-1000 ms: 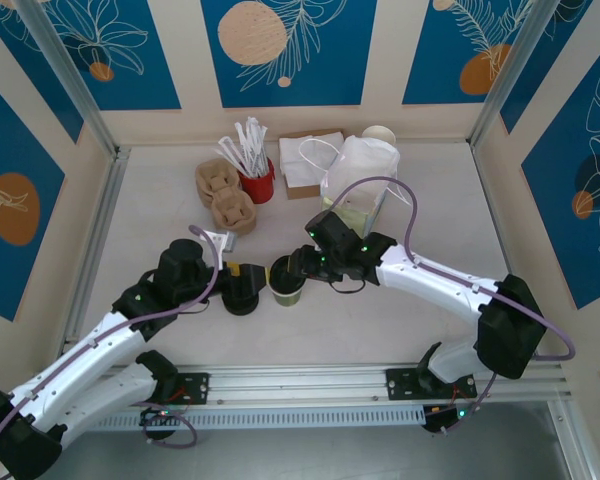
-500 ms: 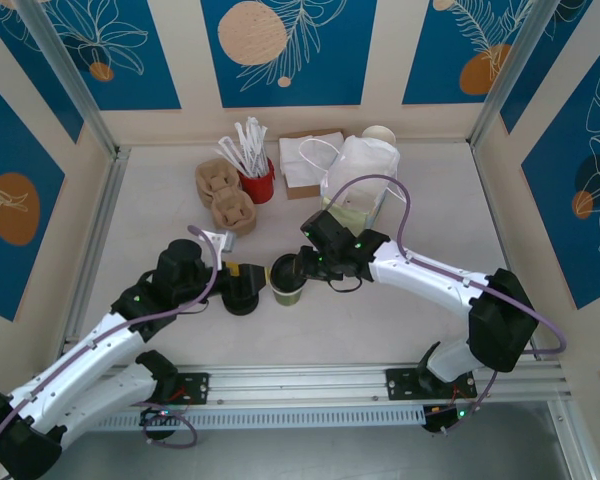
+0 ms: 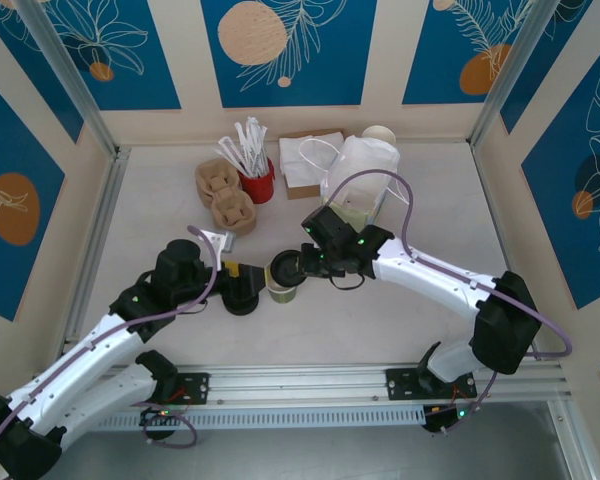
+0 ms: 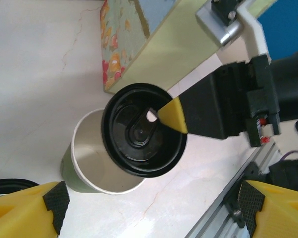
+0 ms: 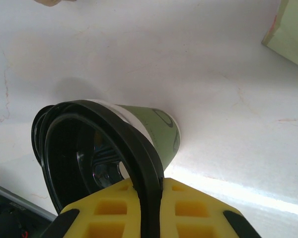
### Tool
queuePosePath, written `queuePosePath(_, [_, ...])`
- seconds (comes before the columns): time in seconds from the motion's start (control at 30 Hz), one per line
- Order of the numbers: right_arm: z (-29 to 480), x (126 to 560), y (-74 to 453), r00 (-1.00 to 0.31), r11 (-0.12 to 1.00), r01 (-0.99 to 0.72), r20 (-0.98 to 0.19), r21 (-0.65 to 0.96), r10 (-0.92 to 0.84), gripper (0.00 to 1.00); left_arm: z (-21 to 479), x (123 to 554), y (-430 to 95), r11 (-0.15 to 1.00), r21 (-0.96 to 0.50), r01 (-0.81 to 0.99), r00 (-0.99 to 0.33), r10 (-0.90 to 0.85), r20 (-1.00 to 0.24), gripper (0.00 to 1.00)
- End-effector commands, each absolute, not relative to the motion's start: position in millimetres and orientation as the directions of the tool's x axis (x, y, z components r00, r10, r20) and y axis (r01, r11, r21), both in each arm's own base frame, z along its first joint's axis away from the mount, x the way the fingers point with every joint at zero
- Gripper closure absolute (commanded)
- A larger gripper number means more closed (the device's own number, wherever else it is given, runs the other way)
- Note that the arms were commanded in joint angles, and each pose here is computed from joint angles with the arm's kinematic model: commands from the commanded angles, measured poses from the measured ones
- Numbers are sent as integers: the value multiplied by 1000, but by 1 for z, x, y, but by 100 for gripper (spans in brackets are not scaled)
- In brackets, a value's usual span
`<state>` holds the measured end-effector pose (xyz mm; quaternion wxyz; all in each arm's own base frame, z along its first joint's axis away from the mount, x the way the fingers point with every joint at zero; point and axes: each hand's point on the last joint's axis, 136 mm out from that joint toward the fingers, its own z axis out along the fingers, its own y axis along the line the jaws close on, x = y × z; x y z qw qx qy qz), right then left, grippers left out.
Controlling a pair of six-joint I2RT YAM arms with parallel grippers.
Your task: Pack the takeout coffee
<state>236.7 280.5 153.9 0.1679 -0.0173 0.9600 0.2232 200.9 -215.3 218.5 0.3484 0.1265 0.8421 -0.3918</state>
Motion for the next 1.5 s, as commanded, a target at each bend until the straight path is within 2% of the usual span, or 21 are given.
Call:
queuePosePath(0.0, [197,227,276,-924,875,-162,-382,457,28,95,267,195,-218,601,-459,654,-577,5,-817,10])
queuePosePath(0.17, [239,204,264,-926,829,-184,-375,528,33,96,336,177,-219,510,-291,810,-358,36,-933,11])
queuePosePath(0.3, [261,184,248,-946,792,-167,-323,587,40,100,363,169,-223,458,-132,879,-177,55,-983,14])
queuePosePath(0.47, [277,158,230,-987,693,-85,-157,716,41,100,366,149,-254,346,103,933,46,169,-985,14])
queuePosePath(0.6, [267,134,217,-1000,689,-18,-14,725,-12,100,361,132,-283,234,313,920,251,260,-932,14])
queuePosePath(0.7, [254,121,214,-993,669,60,113,740,-37,100,351,125,-298,156,409,899,353,294,-888,13])
queuePosePath(0.8, [242,113,211,-985,670,78,159,738,-61,100,342,117,-304,74,489,869,447,305,-841,2])
queuePosePath(0.93, [231,111,210,-973,647,122,218,753,-71,100,332,110,-308,11,526,851,500,294,-815,2])
queuePosePath(1.07, [229,113,209,-971,635,129,227,762,-75,100,312,97,-315,-96,578,811,578,283,-765,1])
queuePosePath(1.2, [229,113,209,-968,634,125,235,763,-92,100,299,100,-323,-109,599,794,601,296,-743,1])
queuePosePath(1.33, [230,113,208,-968,633,125,234,764,-91,100,291,101,-331,-129,589,798,597,309,-741,8])
queuePosePath(1.47, [230,113,207,-968,631,128,236,765,-89,100,285,106,-339,-144,590,795,599,342,-724,21])
